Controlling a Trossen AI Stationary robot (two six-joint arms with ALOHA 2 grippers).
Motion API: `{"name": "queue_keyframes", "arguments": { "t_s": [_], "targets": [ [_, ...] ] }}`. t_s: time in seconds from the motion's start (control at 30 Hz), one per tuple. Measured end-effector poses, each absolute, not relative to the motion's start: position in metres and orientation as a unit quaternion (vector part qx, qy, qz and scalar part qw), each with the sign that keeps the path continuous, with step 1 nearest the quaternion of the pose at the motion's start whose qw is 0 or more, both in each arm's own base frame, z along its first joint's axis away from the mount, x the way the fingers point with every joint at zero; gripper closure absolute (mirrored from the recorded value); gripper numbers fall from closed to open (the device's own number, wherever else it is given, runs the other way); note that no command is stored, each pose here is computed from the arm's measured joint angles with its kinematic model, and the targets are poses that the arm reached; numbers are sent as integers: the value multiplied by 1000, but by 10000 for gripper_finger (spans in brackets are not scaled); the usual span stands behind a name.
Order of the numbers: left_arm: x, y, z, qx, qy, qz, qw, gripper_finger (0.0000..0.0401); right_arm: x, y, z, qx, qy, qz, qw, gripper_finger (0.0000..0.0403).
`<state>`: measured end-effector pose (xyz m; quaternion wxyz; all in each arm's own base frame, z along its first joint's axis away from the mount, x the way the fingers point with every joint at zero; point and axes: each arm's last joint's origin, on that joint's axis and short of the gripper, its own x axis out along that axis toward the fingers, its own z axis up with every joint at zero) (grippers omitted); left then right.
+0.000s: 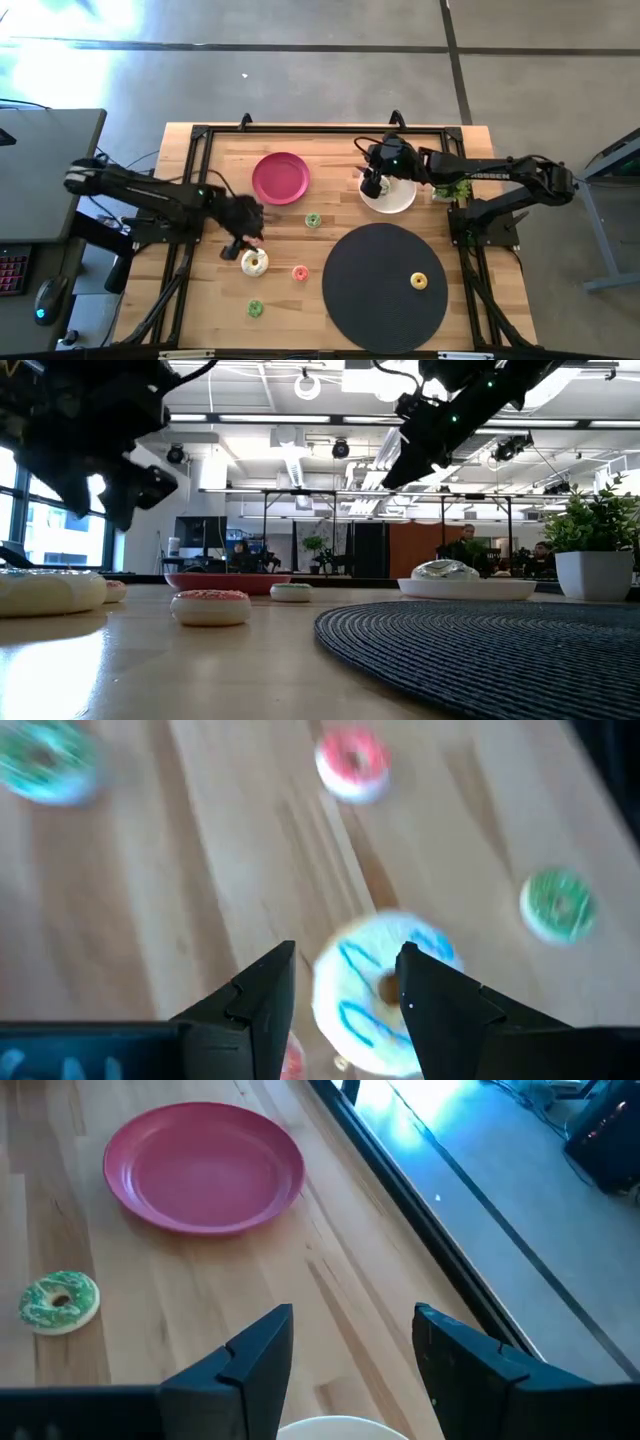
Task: Pick & Place donuts
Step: Put the large white donut on the white plate
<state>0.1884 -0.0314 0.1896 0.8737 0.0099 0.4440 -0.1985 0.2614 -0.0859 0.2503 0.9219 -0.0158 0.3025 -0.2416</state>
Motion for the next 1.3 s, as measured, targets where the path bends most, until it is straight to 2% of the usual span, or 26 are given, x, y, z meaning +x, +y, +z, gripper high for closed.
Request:
{"name": "queue_keyframes", "arguments": {
  "t_s": [0.2,0.43,0.5,0.63,0.73,0.83,0.93,1.03,1.17,1.3],
  "targets": [
    [195,-49,164,32,515,-177,838,233,262,-81,247,5,297,-229,927,208],
    [204,-51,147,-1,548,-152,822,241,266,-76,247,-37,299,-120,946,208],
    [205,-52,146,1,543,-154,825,259,268,-71,248,-73,291,-70,951,209],
    [210,-52,151,2,528,-155,835,319,274,-51,252,-151,250,53,955,209],
    [221,-55,167,3,499,-157,852,365,279,-33,257,-188,212,99,954,209],
    [232,-56,186,30,470,-160,868,392,283,-15,261,-225,178,131,949,209],
    [247,-53,210,59,428,-149,890,391,285,4,262,-272,156,168,935,209],
    [261,-37,234,46,392,-119,911,379,288,22,256,-325,147,208,911,209],
    [282,-5,258,-43,345,-71,935,374,297,42,237,-439,142,247,852,209],
    [295,25,265,-140,331,-78,930,374,305,53,224,-548,163,201,795,209]
  ]
}}
